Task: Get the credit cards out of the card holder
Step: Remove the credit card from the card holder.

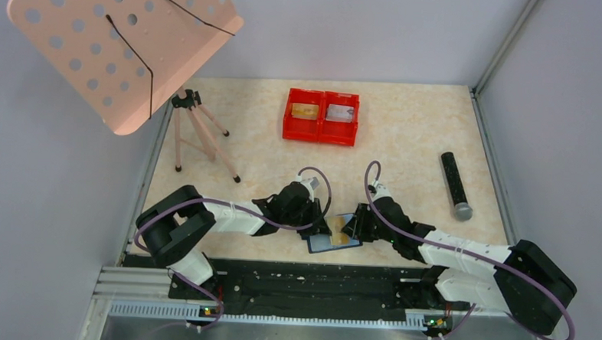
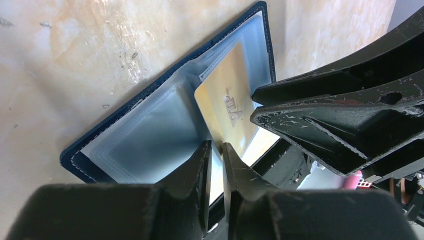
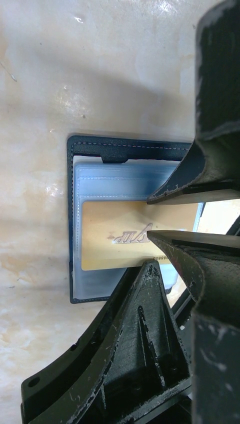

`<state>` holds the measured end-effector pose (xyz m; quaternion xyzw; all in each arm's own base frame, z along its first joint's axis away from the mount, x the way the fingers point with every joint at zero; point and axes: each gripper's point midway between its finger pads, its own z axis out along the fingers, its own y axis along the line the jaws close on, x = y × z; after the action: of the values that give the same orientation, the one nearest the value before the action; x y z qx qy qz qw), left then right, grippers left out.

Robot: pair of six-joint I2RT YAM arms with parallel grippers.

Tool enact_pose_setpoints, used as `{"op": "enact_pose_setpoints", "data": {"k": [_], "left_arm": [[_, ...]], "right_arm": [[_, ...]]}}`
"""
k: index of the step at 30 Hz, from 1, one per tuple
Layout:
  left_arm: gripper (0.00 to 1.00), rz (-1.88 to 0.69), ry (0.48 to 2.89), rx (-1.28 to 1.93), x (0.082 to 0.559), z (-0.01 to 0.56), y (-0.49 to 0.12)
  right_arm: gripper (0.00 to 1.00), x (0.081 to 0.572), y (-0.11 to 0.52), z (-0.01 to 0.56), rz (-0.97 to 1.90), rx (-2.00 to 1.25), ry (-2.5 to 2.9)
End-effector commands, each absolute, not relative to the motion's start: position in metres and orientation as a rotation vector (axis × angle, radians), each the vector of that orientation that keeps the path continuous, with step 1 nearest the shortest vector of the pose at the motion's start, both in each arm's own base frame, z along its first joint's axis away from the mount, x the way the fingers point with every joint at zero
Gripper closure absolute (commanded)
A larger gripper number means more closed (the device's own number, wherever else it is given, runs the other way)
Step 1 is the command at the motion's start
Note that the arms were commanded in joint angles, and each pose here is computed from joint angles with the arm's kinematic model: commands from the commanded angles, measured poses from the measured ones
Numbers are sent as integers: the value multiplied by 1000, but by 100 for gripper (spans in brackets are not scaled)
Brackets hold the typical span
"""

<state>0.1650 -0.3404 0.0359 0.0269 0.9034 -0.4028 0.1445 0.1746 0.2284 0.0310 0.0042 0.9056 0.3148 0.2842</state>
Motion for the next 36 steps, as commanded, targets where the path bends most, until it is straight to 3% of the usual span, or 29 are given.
{"op": "enact_pose_setpoints", "data": {"k": [1, 7, 16, 31, 33, 36], "left_arm": [[83, -1206, 2587, 92, 165, 48, -348], [85, -1276, 2578, 84, 163, 58, -355], [74, -1320, 2576, 51, 162, 59, -359], [73, -1285, 2578, 5, 168, 50, -357], [73, -1281, 2575, 1, 168, 50, -356], [83, -1282, 2571, -1, 168, 51, -357]], "right_arm": [[74, 175, 224, 29, 829, 36, 2424], [74, 174, 224, 29, 834, 37, 2424], [74, 174, 224, 31, 838, 36, 2420], [75, 173, 222, 31, 845, 47, 2411], [75, 173, 222, 31, 845, 46, 2411], [75, 173, 222, 31, 840, 49, 2411]]}}
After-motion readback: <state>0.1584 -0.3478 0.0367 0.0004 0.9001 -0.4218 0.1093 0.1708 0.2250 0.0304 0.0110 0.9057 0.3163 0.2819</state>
